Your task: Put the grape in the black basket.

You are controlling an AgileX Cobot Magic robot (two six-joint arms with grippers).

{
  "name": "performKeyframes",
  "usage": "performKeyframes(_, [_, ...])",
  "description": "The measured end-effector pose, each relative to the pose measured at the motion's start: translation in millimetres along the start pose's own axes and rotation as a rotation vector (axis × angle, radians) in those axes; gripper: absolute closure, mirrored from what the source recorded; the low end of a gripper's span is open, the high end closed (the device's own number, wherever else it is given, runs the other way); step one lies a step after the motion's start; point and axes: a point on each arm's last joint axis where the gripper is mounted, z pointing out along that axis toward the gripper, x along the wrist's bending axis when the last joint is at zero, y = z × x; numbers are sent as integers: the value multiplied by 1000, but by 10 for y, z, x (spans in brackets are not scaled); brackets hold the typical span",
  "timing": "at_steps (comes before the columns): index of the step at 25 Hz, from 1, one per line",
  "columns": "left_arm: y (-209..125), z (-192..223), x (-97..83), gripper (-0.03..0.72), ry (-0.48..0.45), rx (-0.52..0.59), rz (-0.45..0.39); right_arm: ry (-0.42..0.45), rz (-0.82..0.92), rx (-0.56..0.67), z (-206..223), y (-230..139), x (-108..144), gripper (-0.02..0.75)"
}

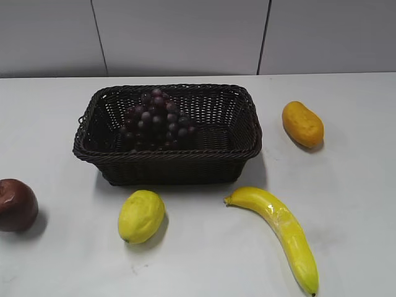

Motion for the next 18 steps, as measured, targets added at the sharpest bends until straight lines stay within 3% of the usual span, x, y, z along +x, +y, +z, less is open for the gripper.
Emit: performKeyframes(18, [-8, -13, -3, 157, 42, -10, -23, 0, 0, 0, 0, 0, 0, 200])
